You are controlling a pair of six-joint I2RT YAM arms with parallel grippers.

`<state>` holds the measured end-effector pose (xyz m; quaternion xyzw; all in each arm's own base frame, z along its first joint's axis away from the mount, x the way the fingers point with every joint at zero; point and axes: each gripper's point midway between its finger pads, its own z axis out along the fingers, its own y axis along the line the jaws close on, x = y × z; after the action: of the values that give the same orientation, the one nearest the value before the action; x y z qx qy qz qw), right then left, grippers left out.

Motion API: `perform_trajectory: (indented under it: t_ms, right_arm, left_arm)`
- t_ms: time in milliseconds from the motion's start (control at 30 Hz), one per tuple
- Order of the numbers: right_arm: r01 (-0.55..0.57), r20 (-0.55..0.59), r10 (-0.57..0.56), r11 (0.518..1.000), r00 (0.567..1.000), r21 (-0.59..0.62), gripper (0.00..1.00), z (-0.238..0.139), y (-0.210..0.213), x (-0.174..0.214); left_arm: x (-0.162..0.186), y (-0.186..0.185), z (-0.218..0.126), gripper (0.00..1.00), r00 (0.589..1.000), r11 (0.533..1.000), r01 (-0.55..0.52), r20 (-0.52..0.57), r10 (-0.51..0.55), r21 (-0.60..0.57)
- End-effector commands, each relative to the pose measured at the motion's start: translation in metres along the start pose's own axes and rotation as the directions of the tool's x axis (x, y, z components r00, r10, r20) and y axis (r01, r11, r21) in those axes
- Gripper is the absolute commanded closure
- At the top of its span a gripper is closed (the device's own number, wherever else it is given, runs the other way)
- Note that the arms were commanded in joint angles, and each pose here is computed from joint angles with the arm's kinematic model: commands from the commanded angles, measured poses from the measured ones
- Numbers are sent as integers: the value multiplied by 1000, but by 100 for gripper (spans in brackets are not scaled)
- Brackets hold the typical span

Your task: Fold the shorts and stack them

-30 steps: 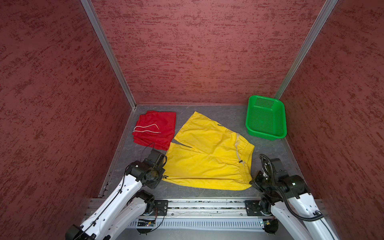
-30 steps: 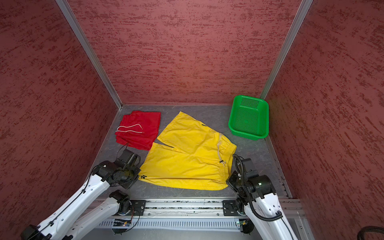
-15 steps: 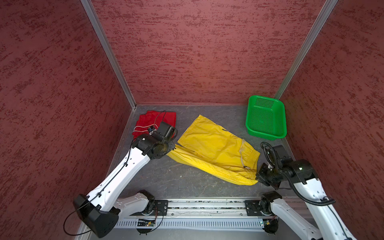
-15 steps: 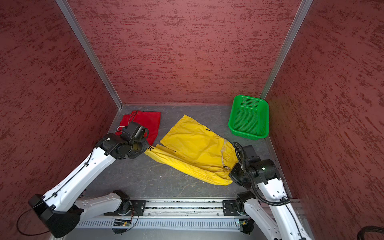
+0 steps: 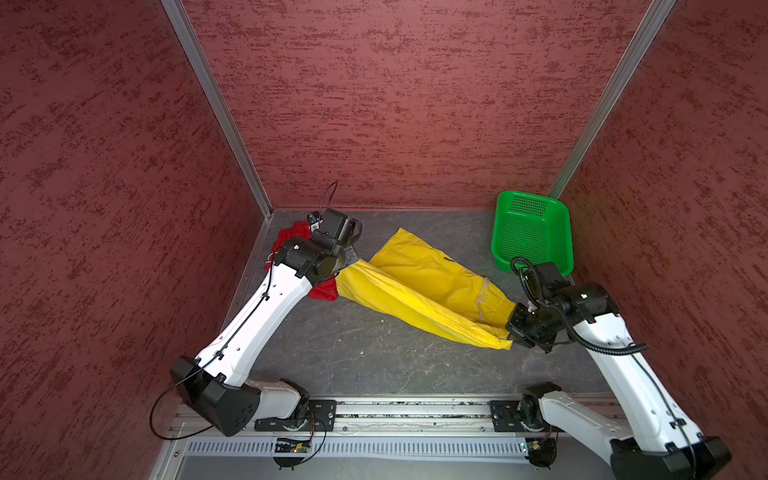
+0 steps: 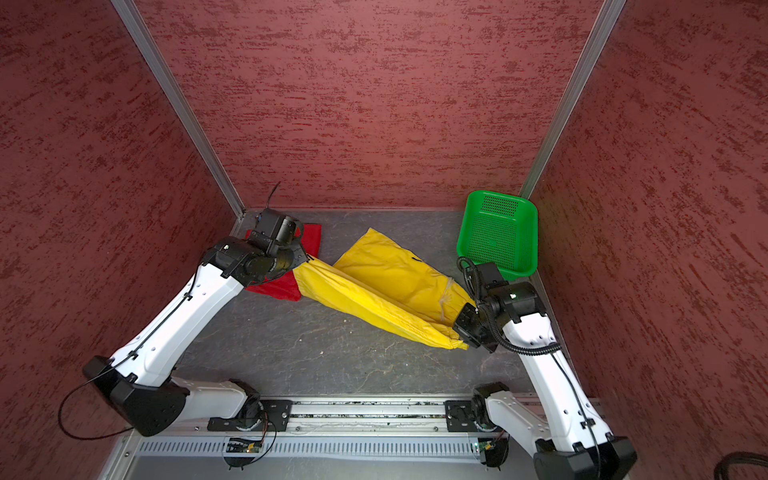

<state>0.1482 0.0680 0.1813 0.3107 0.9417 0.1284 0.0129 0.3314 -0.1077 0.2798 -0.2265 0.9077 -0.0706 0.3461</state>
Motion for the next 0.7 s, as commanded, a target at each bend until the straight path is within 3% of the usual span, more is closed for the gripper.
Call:
perform_trajectory:
  t_ms: [0,433,667]
  right_arm:
    - [16,-25,-16,1000,1000,-22,100,-3,2,-1]
    - [31,-21,-31,1000,999,-7,100,-25,6,-32]
    - [-2,-30,-1,996,1000,-86,100,-32,13,-20]
  left_arm:
    - [-31,-13,-1,100,995,999,-25,94,23,20]
    - [-69,-52,-2,100,979,991,-108,179,92,80]
    - [-69,-56,-16,100,977,987,-110,193,85,120]
